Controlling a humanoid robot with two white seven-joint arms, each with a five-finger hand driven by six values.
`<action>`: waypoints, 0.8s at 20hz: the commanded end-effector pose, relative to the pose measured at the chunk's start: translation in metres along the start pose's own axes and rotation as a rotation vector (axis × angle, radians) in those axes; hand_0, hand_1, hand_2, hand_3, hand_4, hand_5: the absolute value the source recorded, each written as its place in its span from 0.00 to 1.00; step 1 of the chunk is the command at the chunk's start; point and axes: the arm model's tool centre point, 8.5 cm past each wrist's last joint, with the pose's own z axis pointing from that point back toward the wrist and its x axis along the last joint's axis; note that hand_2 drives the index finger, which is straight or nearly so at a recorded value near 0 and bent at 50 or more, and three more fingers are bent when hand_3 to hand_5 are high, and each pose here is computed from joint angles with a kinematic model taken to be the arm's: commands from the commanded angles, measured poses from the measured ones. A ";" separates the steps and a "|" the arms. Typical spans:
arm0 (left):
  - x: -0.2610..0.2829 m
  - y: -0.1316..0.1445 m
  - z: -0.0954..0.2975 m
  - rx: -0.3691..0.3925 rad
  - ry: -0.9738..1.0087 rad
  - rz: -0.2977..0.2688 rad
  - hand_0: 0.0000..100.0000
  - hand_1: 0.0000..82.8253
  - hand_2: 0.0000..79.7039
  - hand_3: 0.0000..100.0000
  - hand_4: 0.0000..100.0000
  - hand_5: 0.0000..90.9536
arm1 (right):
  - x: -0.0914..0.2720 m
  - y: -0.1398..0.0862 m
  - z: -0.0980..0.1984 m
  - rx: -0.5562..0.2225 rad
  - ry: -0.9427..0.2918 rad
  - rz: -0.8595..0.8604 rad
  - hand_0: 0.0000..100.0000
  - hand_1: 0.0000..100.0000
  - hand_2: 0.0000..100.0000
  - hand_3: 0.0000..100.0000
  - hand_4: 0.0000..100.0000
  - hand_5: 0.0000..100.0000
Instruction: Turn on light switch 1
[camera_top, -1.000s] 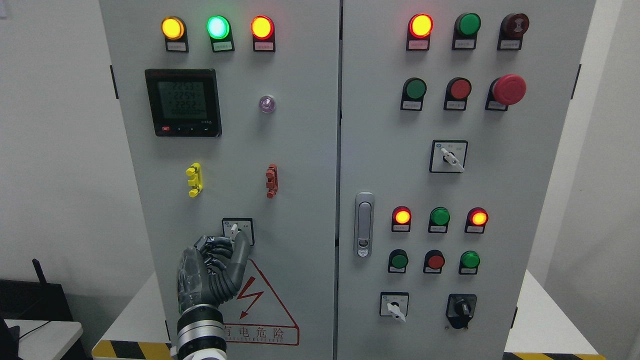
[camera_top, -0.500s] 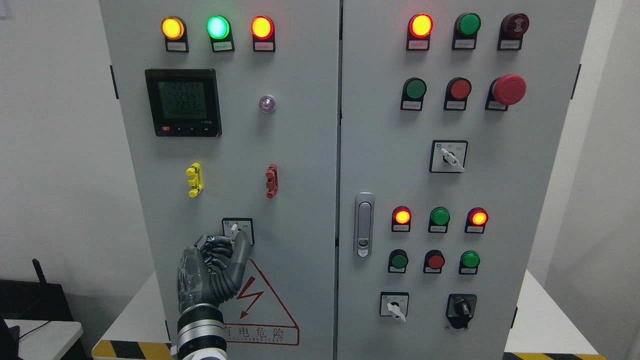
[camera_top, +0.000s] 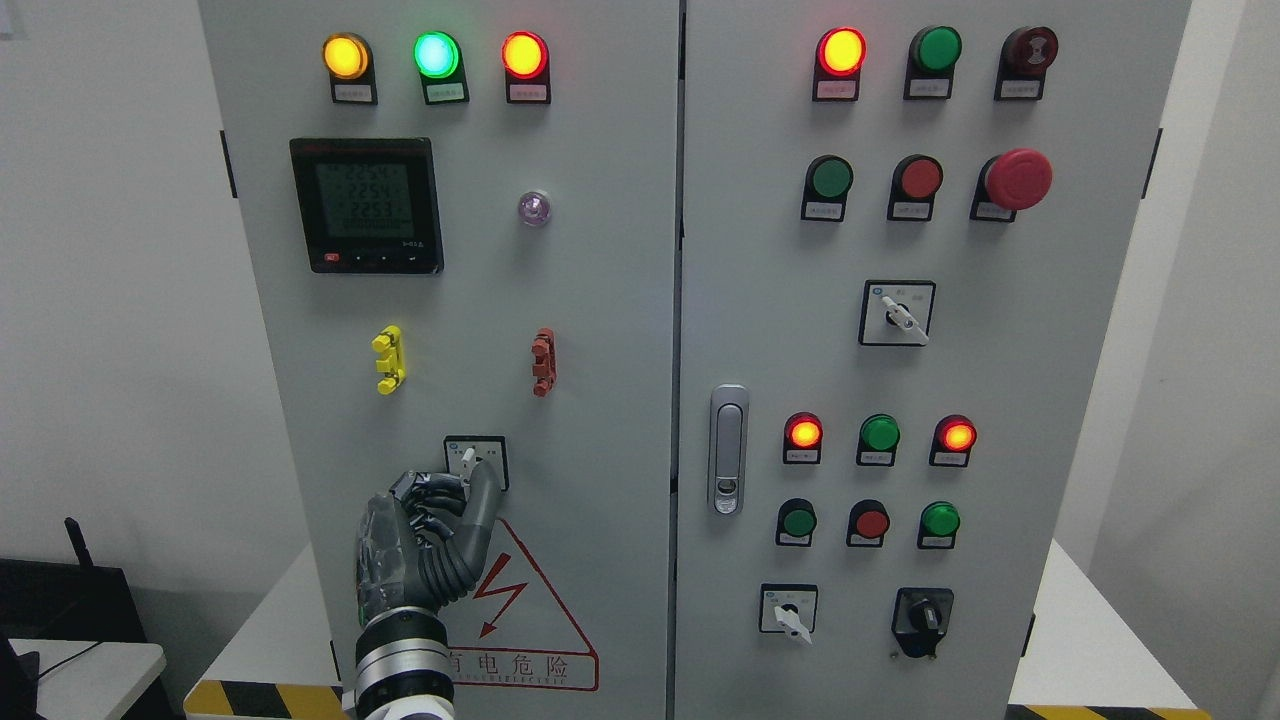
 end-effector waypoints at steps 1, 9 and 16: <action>0.002 -0.001 -0.002 -0.004 -0.002 -0.001 0.28 0.53 0.65 0.73 0.85 0.95 | 0.000 0.001 0.000 0.002 0.000 -0.006 0.12 0.39 0.00 0.00 0.00 0.00; 0.001 -0.001 -0.001 -0.002 0.000 -0.002 0.30 0.53 0.65 0.74 0.85 0.95 | 0.000 0.001 0.000 0.002 0.000 -0.006 0.12 0.39 0.00 0.00 0.00 0.00; 0.000 -0.001 -0.001 -0.003 0.000 -0.003 0.33 0.51 0.65 0.74 0.86 0.95 | 0.000 0.001 0.000 0.002 0.000 -0.006 0.12 0.39 0.00 0.00 0.00 0.00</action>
